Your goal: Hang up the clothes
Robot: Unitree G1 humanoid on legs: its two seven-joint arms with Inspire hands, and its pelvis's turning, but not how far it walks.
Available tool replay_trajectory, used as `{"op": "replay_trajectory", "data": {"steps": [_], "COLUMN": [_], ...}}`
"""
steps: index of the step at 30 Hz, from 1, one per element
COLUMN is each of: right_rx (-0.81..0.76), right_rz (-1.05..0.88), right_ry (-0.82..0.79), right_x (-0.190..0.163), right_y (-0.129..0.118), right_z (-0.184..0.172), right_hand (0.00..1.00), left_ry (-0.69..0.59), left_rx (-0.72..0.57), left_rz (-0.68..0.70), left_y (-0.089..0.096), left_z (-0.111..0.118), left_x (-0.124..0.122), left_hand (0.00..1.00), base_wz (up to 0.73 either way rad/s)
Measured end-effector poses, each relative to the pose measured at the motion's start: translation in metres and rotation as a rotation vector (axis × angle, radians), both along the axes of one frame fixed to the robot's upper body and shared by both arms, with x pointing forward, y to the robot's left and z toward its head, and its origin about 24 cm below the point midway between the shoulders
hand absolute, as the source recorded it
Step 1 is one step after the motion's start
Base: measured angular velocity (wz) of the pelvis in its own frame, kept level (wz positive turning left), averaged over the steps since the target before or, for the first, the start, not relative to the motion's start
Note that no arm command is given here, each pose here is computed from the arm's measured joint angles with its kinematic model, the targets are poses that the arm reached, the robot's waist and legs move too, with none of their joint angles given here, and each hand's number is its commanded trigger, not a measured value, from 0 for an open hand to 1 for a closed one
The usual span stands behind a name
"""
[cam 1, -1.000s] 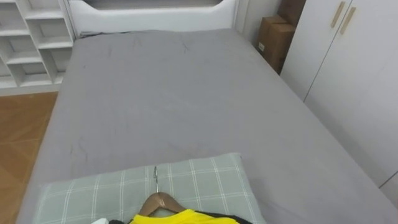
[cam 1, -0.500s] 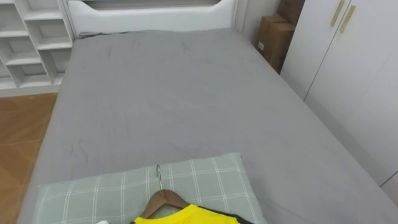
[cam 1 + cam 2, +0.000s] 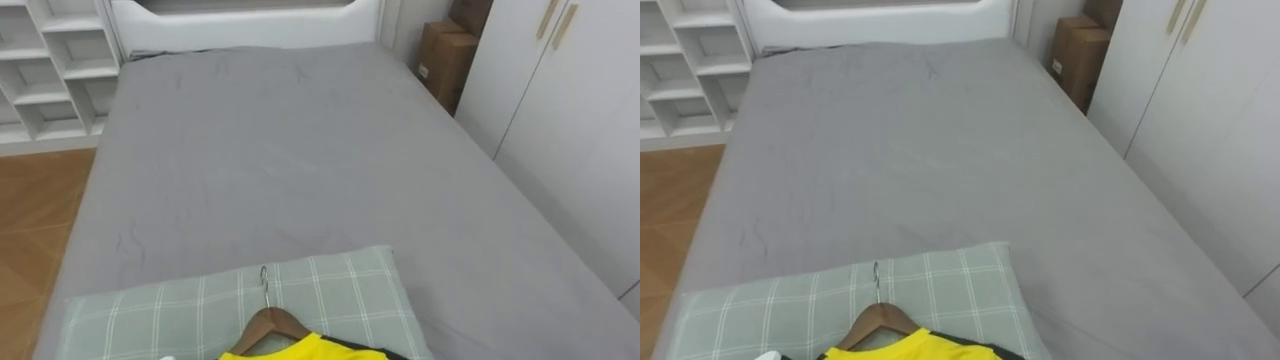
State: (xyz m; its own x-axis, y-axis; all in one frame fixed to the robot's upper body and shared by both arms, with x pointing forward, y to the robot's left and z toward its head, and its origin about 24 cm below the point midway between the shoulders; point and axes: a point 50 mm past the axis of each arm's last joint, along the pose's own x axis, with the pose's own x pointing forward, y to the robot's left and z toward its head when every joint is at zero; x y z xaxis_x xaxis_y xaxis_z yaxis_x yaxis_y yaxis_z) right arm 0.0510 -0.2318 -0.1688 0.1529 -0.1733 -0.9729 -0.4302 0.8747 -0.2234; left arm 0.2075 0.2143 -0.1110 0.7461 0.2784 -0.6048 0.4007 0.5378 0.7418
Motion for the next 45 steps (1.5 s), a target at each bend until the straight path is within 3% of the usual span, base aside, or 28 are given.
{"op": "replay_trajectory", "data": {"steps": [10, 24, 33, 45], "right_rx": [0.010, 0.000, -0.007, 0.009], "right_rz": [-0.024, -0.123, -0.106, -0.135], "right_ry": [-0.036, -0.095, -0.073, -0.102], "right_x": [0.002, 0.007, 0.008, 0.011], "right_y": [0.000, -0.002, -0.007, -0.009], "right_z": [0.000, 0.001, 0.001, 0.002], "right_hand": [0.00, 0.00, 0.00, 0.00], "left_ry": [-0.018, -0.165, -0.347, -0.388], "left_rx": [-0.013, 0.001, 0.059, 0.065], "left_rz": [-0.017, -0.062, -0.199, -0.242], "left_y": [-0.004, -0.013, -0.028, -0.032], "left_z": [-0.001, 0.012, 0.045, 0.051], "left_x": [-0.003, -0.005, 0.014, 0.016], "left_hand": [1.00, 1.00, 1.00, 1.00], "base_wz": [0.03, 0.03, 0.04, 0.04]}}
